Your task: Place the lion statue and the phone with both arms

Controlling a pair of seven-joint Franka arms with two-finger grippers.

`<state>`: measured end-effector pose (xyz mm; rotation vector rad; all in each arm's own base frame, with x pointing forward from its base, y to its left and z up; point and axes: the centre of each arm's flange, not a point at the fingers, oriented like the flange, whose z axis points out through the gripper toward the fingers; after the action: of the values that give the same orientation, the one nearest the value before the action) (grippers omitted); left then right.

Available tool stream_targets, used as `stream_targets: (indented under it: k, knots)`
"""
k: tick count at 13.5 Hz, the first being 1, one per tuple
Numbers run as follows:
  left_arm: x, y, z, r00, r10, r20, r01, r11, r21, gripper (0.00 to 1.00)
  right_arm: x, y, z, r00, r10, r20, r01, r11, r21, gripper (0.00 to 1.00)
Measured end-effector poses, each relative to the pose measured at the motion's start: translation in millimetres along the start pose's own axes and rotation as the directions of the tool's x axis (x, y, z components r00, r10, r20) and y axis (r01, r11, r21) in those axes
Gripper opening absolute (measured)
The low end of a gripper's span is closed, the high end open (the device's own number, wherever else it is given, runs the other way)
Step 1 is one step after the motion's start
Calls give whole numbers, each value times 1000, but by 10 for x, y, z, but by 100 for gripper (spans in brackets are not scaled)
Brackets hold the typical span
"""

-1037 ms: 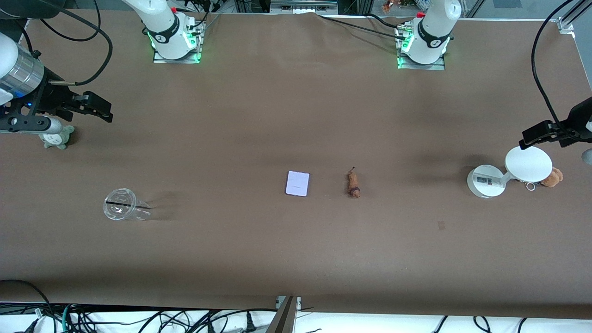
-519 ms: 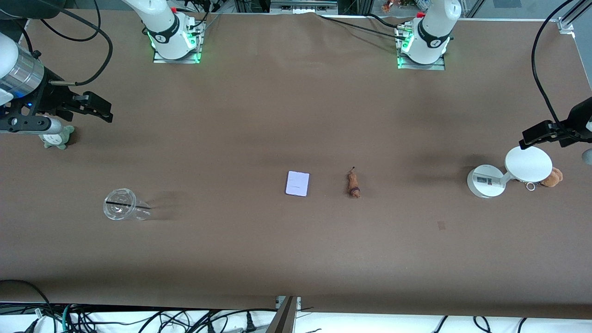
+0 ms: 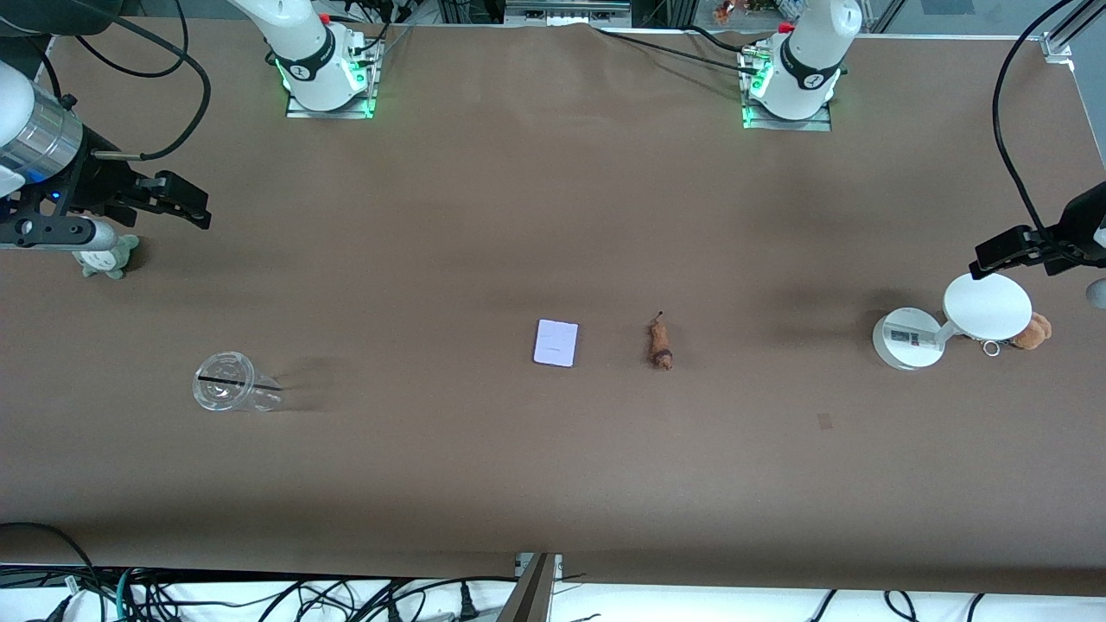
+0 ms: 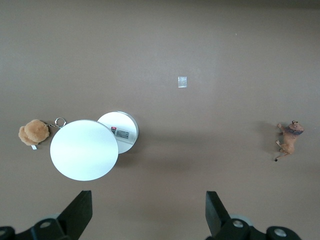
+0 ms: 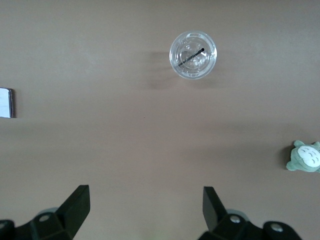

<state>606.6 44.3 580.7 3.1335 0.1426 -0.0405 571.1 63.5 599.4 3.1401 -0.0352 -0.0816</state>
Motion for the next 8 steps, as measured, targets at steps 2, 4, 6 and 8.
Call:
stream_targets:
  k: [2, 4, 6, 8]
  knots:
    - [32, 14, 78, 1000, 3, 13, -3, 1000, 1, 100, 0, 2, 0, 1000, 0, 0, 0, 1000, 0, 100]
    - [78, 93, 192, 999, 17, 32, -17, 1000, 2, 100, 1, 3, 2, 1000, 1, 0, -1, 1000, 0, 100]
    - [104, 183, 265, 999, 31, 43, -31, 1000, 1, 100, 1, 4, 6, 1000, 1, 2, -1, 1000, 0, 100]
    - [120, 312, 315, 998, 43, 50, -43, 999, -11, 100, 4, 16, 9, 1000, 3, 3, -3, 1000, 0, 100]
